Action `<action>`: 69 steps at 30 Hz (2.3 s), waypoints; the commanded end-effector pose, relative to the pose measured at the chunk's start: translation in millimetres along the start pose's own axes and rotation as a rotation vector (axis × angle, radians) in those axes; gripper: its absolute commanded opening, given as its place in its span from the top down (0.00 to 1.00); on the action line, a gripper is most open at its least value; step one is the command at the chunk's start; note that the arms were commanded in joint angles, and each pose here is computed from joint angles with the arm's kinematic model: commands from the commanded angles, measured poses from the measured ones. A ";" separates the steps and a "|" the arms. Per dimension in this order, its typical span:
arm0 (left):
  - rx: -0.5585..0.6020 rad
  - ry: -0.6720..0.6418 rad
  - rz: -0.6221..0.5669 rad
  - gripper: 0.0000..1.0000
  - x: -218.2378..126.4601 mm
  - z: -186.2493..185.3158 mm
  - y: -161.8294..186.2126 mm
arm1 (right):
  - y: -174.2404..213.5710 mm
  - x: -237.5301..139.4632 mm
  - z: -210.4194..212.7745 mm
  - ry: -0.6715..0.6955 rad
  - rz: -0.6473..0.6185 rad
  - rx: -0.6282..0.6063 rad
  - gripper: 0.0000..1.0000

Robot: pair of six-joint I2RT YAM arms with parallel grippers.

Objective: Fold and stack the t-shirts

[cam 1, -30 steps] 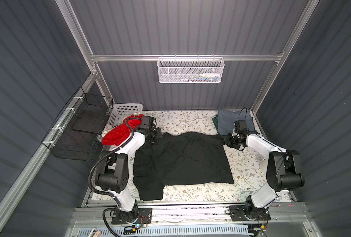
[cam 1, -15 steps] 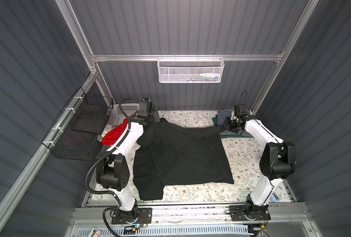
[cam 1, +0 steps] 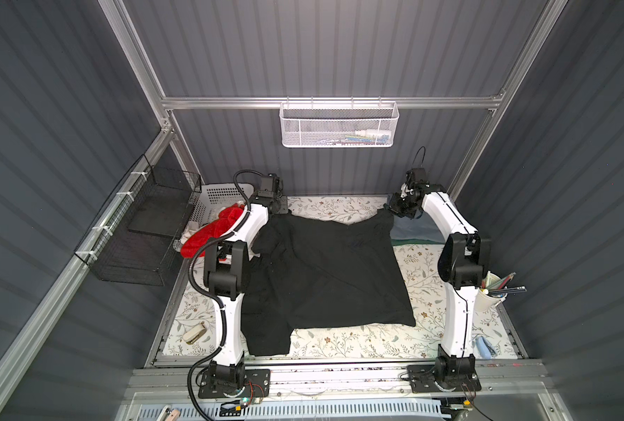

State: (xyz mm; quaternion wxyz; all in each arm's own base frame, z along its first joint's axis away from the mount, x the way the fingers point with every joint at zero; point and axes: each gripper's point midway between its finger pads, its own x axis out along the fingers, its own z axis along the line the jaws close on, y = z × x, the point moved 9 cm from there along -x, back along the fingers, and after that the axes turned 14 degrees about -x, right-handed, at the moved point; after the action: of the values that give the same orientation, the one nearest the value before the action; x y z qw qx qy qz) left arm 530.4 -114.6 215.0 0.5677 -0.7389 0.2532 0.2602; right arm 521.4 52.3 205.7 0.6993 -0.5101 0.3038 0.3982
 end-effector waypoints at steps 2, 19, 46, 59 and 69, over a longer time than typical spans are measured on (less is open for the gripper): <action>0.012 0.054 -0.045 1.00 -12.4 -10.8 -25.5 | -11.7 -9.2 -5.4 -0.020 -0.002 0.010 1.00; -0.079 0.023 -0.058 1.00 -100.6 0.5 94.8 | 48.1 -54.5 -11.1 -0.054 -0.043 0.024 1.00; -0.313 0.057 0.139 0.28 -131.7 5.9 131.7 | 140.3 -45.4 -32.2 -0.044 0.042 0.107 1.00; -0.286 0.023 0.354 0.50 -86.5 -1.4 159.9 | 141.0 -42.9 -32.0 -0.054 0.047 0.109 1.00; -0.239 -0.021 0.346 0.88 -79.0 -1.7 154.4 | 139.2 -41.4 -32.1 -0.051 0.047 0.106 1.00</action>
State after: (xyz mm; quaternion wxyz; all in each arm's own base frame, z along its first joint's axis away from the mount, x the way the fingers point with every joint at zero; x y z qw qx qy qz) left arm 366.0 -143.6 155.9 0.4112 -0.7534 0.3378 0.3862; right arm 380.3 35.1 166.4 0.7234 -0.4573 0.3166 0.4090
